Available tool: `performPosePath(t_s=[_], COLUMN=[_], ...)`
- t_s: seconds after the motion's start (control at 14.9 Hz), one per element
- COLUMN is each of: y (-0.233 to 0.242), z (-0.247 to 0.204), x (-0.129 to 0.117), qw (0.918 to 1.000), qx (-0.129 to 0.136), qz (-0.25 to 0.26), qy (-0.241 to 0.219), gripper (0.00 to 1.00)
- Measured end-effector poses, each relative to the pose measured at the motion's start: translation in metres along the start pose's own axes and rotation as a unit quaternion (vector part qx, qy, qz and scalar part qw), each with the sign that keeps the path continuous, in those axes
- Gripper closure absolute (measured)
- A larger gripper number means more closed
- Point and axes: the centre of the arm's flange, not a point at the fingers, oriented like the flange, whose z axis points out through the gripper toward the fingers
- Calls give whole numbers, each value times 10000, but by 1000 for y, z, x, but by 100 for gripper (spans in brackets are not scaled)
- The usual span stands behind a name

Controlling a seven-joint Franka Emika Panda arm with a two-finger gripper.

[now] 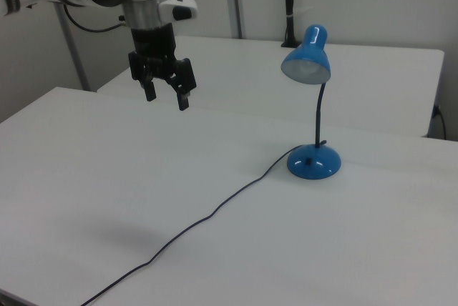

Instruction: Turn on the lamp

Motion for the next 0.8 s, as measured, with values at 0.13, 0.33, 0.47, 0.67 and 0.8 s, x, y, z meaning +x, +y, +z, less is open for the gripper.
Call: performPosePath(t_s=[0.13, 0.33, 0.47, 0.67, 0.8], y=[0, 1, 2, 2, 3], z=[-4, -4, -4, -5, -6], x=[-2, -2, -2, 0, 4], qw=[10000, 10000, 10000, 9999, 9996], qx=[12, 19, 18, 16, 9], qz=[1, 14, -10, -87, -150], qy=[40, 41, 41, 97, 239], gripper=[0, 0, 0, 0, 0])
